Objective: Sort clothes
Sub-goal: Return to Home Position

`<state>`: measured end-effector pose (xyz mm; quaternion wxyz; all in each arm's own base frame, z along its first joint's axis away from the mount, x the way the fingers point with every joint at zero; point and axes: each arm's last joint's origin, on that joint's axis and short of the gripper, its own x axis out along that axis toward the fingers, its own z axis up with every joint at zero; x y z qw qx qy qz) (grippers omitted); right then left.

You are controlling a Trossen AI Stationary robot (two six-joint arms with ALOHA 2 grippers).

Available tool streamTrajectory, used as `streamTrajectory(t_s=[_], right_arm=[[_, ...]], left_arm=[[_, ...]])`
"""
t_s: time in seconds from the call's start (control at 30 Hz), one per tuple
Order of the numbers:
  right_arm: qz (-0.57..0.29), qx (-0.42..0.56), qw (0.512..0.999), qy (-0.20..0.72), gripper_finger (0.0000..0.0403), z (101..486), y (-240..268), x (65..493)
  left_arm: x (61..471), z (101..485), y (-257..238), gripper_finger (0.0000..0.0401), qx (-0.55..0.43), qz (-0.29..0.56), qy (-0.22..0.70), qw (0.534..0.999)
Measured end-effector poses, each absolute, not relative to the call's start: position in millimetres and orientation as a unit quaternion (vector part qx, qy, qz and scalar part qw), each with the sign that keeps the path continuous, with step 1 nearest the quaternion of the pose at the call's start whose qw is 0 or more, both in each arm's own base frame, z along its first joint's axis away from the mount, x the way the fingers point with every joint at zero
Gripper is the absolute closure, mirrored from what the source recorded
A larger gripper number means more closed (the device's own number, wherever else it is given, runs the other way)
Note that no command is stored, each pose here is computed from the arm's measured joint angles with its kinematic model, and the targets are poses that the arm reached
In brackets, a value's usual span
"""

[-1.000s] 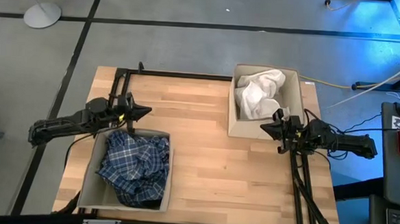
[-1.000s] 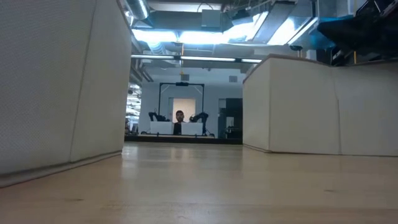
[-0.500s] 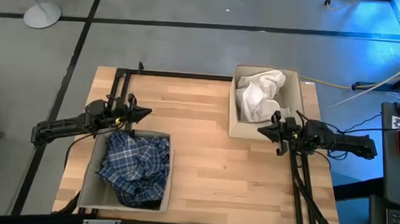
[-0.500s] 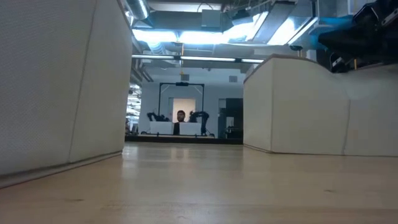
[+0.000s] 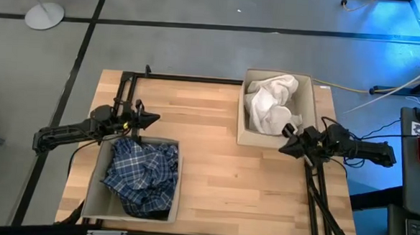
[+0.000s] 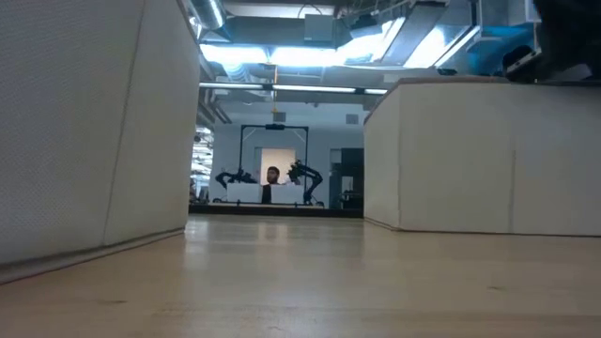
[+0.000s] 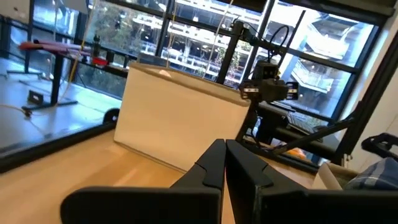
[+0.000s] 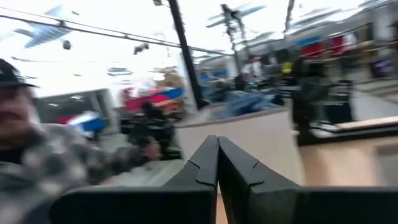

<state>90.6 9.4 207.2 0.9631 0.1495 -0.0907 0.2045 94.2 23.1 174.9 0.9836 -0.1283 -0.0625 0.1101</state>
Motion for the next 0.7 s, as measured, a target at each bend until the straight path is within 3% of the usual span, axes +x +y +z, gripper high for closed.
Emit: streamTrajectory(t_s=[0.17,0.37,0.47,0.57,0.7], right_arm=[[0.231,0.159,0.955,-0.097,0.0391,210.2,10.6,89.2],[0.194,0.125,0.955,-0.186,0.0391,233.8,8.2,82.0],[0.233,0.122,0.942,-0.206,0.0391,245.1,10.2,76.4],[0.283,0.157,0.929,-0.181,0.0391,245.5,12.6,75.0],[0.275,0.225,0.927,-0.12,0.0391,227.7,12.1,83.5]], left_arm=[[93.9,175.5,23.7,0.0397,-0.11,0.122,-0.064,0.984],[93.6,175.0,25.0,0.0397,-0.109,0.146,-0.064,0.981],[93.6,174.8,25.1,0.0397,-0.109,0.147,-0.064,0.981],[93.6,174.6,25.2,0.0397,-0.109,0.148,-0.063,0.981],[93.6,174.7,25.2,0.0397,-0.108,0.149,-0.063,0.981]])
